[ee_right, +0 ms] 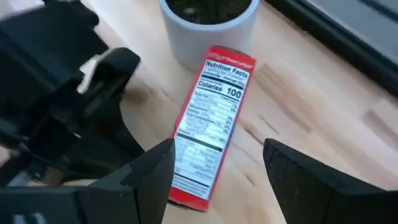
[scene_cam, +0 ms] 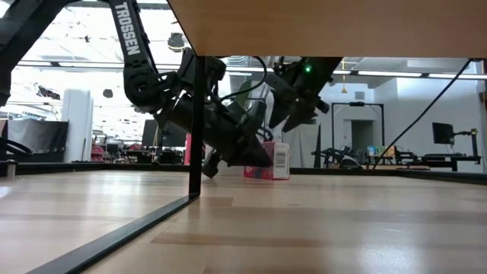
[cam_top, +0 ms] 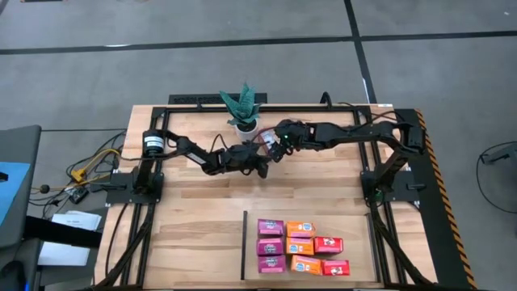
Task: Stack cereal on shelf
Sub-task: Put the red cereal box on the upper right shelf
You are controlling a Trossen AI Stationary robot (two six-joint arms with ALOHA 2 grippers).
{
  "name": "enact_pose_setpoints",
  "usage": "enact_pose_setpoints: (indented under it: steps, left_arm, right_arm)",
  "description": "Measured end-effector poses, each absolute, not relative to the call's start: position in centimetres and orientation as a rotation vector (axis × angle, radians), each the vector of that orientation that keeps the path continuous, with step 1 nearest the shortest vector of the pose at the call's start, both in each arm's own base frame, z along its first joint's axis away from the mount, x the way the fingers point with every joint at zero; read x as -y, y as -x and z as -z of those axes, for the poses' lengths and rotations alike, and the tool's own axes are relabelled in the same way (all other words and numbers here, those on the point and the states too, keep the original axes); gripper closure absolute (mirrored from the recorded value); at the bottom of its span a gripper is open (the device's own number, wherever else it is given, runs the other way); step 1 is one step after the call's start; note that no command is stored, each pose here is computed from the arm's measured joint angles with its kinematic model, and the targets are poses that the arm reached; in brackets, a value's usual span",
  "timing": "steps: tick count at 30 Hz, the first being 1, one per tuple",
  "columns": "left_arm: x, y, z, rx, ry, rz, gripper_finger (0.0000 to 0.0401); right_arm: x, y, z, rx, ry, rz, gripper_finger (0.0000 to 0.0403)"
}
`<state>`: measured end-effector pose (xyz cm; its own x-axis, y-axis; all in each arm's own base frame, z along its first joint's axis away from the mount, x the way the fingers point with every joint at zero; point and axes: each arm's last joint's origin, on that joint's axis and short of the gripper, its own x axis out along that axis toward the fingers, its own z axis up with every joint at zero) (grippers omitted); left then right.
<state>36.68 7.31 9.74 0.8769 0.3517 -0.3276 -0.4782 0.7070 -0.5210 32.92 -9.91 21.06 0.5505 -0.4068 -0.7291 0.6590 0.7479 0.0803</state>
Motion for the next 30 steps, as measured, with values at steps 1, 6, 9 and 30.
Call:
enact_pose_setpoints:
  steps: [1, 6, 9, 30]
  left_arm:
    - [-7.3, -36.7, -9.7, -0.215, 0.622, -0.461, 0.04]
    - [-6.9, -36.7, -9.6, -0.268, 0.641, -0.349, 0.0399]
    - [-6.7, -36.6, -9.5, -0.329, 0.65, -0.274, 0.0399]
    - [-2.4, -23.5, -18.7, -0.394, 0.522, -0.481, 0.0401]
  right_arm:
    - [10.1, -32.9, -20.8, -0.742, -0.382, 0.637, 0.0135]
    - [10.6, -32.7, -20.6, -0.742, -0.399, 0.579, 0.0125]
    - [10.7, -32.7, -20.6, -0.75, -0.369, 0.564, 0.011]
    - [10.9, -33.9, -20.0, -0.683, -0.323, 0.594, 0.0053]
